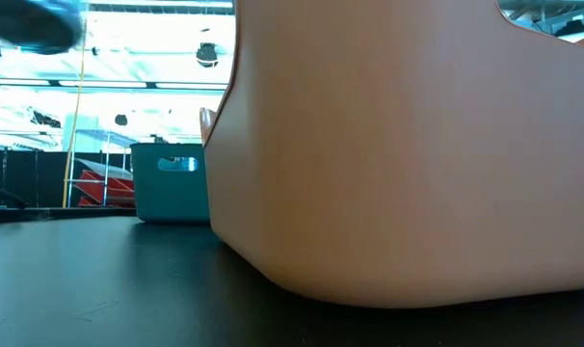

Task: Sort soda cans
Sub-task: Put the white soda can into the orange bin

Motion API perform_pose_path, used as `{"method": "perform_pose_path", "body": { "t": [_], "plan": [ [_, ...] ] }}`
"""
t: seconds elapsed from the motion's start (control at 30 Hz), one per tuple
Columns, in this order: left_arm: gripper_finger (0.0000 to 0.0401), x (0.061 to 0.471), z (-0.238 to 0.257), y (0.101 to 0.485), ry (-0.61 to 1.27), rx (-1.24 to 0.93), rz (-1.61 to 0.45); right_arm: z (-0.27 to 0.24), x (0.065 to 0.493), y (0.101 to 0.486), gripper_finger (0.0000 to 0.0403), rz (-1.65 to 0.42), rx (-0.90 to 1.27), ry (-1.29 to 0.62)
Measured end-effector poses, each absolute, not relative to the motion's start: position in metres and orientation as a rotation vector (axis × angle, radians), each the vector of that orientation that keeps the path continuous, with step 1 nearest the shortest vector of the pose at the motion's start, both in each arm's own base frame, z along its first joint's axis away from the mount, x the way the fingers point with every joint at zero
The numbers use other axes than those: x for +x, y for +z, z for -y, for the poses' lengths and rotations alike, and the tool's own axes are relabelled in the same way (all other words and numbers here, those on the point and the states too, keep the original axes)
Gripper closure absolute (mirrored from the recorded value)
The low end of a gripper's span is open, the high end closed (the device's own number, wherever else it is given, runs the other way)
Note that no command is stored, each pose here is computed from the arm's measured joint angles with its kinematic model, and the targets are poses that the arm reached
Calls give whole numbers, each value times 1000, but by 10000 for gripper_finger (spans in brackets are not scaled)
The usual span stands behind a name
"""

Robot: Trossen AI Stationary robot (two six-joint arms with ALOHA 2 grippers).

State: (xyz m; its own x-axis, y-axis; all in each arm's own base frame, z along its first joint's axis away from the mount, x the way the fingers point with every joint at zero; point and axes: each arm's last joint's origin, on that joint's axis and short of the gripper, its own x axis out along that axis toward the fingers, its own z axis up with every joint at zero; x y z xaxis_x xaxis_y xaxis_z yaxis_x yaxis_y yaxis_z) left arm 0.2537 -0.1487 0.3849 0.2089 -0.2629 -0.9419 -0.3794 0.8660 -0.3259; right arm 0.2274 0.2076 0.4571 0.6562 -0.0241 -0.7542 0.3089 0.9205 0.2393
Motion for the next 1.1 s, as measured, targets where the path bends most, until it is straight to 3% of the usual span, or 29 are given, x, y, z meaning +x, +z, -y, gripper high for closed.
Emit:
{"method": "perform_pose_path", "body": {
  "t": [0.37, 0.77, 1.1],
  "plan": [
    [144, 332, 143, 408, 103, -520, -1233, -222, 215, 456, 112, -914, 385, -101],
    [144, 369, 142, 367, 154, -496, -1287, -236, 202, 453, 112, -937, 451, -94],
    [144, 388, 135, 354, 260, -455, -1198, -246, 210, 411, 112, -1051, 386, -210]
  ]
}}
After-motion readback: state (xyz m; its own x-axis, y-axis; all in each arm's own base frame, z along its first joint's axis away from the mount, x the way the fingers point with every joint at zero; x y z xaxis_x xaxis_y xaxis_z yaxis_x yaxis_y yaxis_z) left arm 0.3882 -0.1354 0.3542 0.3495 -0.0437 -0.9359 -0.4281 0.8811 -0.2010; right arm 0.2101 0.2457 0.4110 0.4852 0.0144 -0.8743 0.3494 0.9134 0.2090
